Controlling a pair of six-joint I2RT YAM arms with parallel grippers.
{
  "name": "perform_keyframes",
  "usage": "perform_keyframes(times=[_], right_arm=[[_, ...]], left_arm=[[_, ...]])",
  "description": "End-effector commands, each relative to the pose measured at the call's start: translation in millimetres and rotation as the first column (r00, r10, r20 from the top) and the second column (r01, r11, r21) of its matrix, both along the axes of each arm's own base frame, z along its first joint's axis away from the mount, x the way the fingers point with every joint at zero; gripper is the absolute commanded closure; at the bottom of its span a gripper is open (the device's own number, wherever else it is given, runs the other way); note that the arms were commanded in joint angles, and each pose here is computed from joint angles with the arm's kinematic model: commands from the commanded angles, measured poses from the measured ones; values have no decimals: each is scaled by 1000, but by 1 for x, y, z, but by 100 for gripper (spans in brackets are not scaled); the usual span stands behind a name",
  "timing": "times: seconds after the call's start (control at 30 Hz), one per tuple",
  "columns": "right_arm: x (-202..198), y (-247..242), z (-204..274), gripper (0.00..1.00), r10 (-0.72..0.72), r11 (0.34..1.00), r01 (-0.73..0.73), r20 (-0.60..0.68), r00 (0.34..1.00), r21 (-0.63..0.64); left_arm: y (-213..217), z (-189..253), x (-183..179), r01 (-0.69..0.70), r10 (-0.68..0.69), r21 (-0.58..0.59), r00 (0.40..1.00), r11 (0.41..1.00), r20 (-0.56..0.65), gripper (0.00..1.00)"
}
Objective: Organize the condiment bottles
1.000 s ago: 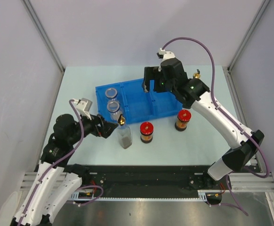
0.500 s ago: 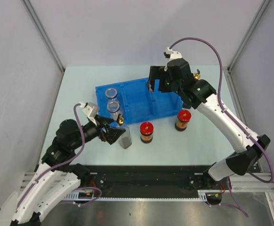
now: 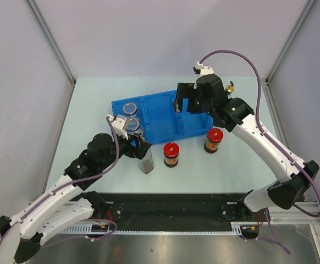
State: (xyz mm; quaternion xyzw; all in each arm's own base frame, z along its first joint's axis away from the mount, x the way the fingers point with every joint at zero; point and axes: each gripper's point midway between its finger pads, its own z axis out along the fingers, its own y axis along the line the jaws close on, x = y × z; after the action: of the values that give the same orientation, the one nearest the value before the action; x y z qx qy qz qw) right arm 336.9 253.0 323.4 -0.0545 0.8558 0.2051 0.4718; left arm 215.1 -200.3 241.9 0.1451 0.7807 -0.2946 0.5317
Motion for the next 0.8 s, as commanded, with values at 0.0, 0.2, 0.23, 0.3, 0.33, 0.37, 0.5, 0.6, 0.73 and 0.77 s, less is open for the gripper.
perform_keyframes(times=[0.0, 0.2, 0.23, 0.3, 0.33, 0.37, 0.5, 0.6, 0.73, 0.77], right_arm=[[-5, -8, 20, 0, -22, 998, 19, 46, 999, 54], [-8, -11, 20, 0, -28, 998, 26, 43, 999, 56], [-8, -11, 18, 0, -27, 998, 25, 40, 999, 55], [-8, -13, 17, 0, -31, 998, 29, 38, 999, 56], [-9, -13, 17, 0, -31, 998, 29, 38, 999, 56], [-10, -13, 16, 0, -30, 998, 28, 35, 999, 56], [-12, -15, 14, 0, -32, 998, 31, 28, 999, 55], [-14, -16, 14, 0, -32, 998, 31, 25, 999, 57], [-18, -19, 15, 0, -38, 998, 36, 29, 999, 61], [-19, -21, 17, 0, -40, 997, 38, 32, 999, 65]], left_arm=[[7, 16, 15, -90, 90, 0, 994, 996, 63, 18], [5, 13, 15, -91, 90, 14, 994, 996, 55, 27], [4, 13, 15, -88, 87, 16, 995, 996, 53, 28], [3, 8, 15, -86, 85, 25, 995, 996, 45, 30], [3, 8, 15, -87, 86, 26, 995, 996, 46, 32], [2, 7, 15, -86, 85, 30, 995, 996, 43, 35], [0, 7, 16, -89, 88, 38, 995, 995, 43, 51], [-3, 10, 17, -89, 87, 44, 995, 995, 44, 64], [-4, 21, 19, -96, 94, 36, 994, 995, 57, 80], [-6, 22, 20, -94, 92, 38, 994, 995, 58, 89]])
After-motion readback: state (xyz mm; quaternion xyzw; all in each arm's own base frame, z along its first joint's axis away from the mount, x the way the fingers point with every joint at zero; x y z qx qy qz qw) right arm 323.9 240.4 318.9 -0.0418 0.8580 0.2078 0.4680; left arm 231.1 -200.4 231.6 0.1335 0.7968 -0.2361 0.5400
